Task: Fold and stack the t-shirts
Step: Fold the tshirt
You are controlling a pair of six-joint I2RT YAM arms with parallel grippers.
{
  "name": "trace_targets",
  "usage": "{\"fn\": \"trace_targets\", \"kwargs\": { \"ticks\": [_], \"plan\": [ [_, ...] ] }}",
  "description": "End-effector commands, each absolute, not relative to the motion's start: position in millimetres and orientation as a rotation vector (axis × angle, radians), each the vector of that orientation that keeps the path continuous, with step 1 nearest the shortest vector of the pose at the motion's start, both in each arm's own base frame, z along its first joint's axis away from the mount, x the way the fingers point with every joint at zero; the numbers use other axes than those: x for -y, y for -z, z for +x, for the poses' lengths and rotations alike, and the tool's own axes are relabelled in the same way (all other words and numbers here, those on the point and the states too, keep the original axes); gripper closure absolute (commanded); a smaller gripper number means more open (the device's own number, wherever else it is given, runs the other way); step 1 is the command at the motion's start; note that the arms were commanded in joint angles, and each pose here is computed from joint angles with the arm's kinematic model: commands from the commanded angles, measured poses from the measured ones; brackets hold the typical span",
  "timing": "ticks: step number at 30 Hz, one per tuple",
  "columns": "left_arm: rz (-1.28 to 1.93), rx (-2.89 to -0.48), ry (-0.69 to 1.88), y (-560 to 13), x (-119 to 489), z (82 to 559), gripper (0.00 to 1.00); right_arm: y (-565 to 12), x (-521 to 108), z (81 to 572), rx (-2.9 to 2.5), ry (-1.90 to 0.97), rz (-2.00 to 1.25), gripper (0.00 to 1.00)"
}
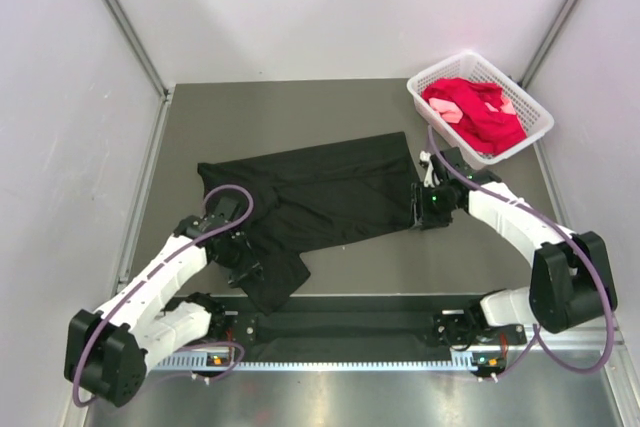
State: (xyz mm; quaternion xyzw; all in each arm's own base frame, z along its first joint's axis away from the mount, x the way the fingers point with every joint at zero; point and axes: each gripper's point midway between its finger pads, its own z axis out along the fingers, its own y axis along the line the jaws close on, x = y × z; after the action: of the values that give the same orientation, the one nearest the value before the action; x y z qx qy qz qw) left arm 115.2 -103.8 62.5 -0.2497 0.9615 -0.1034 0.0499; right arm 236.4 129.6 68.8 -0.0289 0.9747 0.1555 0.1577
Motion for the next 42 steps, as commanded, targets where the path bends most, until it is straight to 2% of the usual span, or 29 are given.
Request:
{"fn": "trace_targets", "kwargs": {
  "ticks": [1,3,8,13,23,27,35,42],
  "plan": [
    [-0.941,-2.836,0.136,-47.3,82.5,116.5,0.58,-79.8,-131.1,244.3,-2.710,-0.467,-0.104,0.62],
    [-1.003,-2.766,0.118,-47.4,79.8,127.9,0.60,-83.5,-131.6,244.6,-2.699,-0.476,-0.094,0.62],
    [-1.092,-2.687,-0.051,-41.6,65.2,145.1,0.59,-95.3,-134.6,248.5,-2.674,-0.493,-0.095,0.62],
    [-1.199,-2.732,-0.143,-18.8,67.1,139.2,0.57,-105.1,-133.2,252.2,-2.650,-0.480,-0.112,0.62],
    [-1.289,-2.647,-0.036,2.8,65.9,127.7,0.57,-97.0,-123.7,249.5,-2.676,-0.451,-0.033,0.62],
    [-1.272,-2.692,-0.092,9.2,64.7,124.8,0.73,-86.3,-109.5,258.3,-2.703,-0.402,0.105,0.63],
    [-1.217,-2.705,-0.080,3.9,66.0,129.8,0.88,-64.0,-66.5,268.3,-2.724,-0.370,0.368,0.64],
    [-1.156,-2.723,-0.050,-3.1,71.8,140.9,0.96,-41.5,-66.8,274.2,-2.738,-0.478,0.497,0.62]
  ]
}}
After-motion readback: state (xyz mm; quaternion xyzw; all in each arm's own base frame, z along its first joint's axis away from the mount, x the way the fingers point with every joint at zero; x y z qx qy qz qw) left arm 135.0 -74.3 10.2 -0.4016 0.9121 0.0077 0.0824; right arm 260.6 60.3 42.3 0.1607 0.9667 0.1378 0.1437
